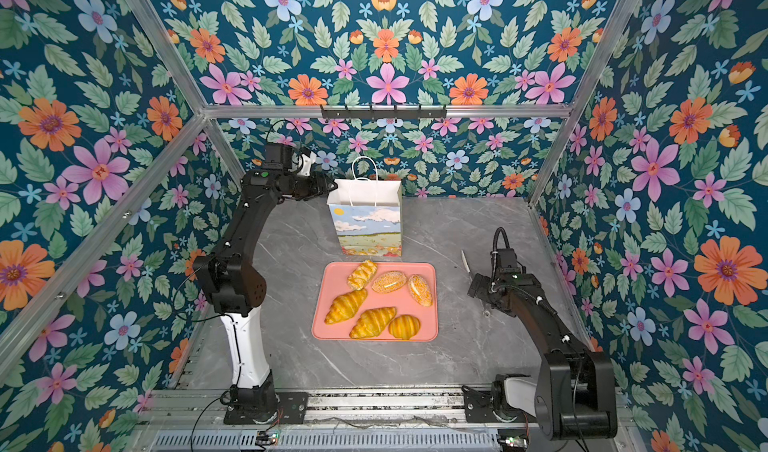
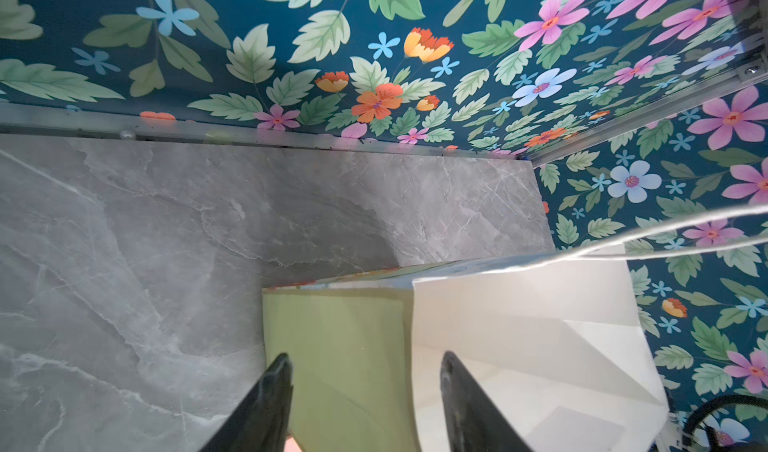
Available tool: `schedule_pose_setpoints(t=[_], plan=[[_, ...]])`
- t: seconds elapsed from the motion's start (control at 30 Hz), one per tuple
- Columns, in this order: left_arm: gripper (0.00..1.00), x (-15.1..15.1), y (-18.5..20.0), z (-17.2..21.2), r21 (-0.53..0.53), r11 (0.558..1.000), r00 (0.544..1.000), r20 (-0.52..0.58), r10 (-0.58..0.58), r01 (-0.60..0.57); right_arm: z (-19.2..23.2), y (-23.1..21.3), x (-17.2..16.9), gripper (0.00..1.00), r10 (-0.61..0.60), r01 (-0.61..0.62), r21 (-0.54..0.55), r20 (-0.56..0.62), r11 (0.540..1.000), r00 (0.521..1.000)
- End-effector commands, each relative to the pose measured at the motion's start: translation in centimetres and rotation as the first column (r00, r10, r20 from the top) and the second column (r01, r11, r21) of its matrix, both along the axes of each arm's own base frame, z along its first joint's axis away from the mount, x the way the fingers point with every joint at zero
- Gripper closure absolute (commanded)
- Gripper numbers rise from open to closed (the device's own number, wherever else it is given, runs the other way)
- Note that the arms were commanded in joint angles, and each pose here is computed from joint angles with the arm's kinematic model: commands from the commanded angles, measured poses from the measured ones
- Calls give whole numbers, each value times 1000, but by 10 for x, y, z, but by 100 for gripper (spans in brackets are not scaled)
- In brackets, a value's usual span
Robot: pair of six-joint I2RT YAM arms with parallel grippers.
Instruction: Place the fake bread into the paper bag
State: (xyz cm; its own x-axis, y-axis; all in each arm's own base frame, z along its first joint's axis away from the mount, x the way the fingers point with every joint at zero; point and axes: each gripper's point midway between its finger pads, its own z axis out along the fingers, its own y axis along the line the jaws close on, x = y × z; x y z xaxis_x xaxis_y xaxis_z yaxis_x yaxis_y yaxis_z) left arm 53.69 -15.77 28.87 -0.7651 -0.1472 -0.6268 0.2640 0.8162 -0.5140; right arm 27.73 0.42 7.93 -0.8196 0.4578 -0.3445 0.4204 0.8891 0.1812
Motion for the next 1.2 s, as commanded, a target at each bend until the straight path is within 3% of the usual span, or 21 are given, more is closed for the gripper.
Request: schedule_pose_setpoints(t=[0.0,0.23,0.6,0.87,1.17], plan=[[40,-3,13,25,23,997,996,50,71,-72,-1,-3,3,1,9,-9,-26,-5,1000,1000],[37,-34,37,72,31,983,962,216,168,-179,-15,-7,12,1,26,-29,-60,-51,998,998],[34,-98,35,86,-79,987,931,328,160,-142,-36,-10,39,1,77,-86,-98,-95,991,992],[34,-117,35,99,-85,990,922,363,137,-114,-41,-13,63,1,98,-109,-122,-97,987,990],[34,-120,35,99,-87,990,919,368,139,-115,-63,-11,63,1,114,-133,-97,-180,986,977]])
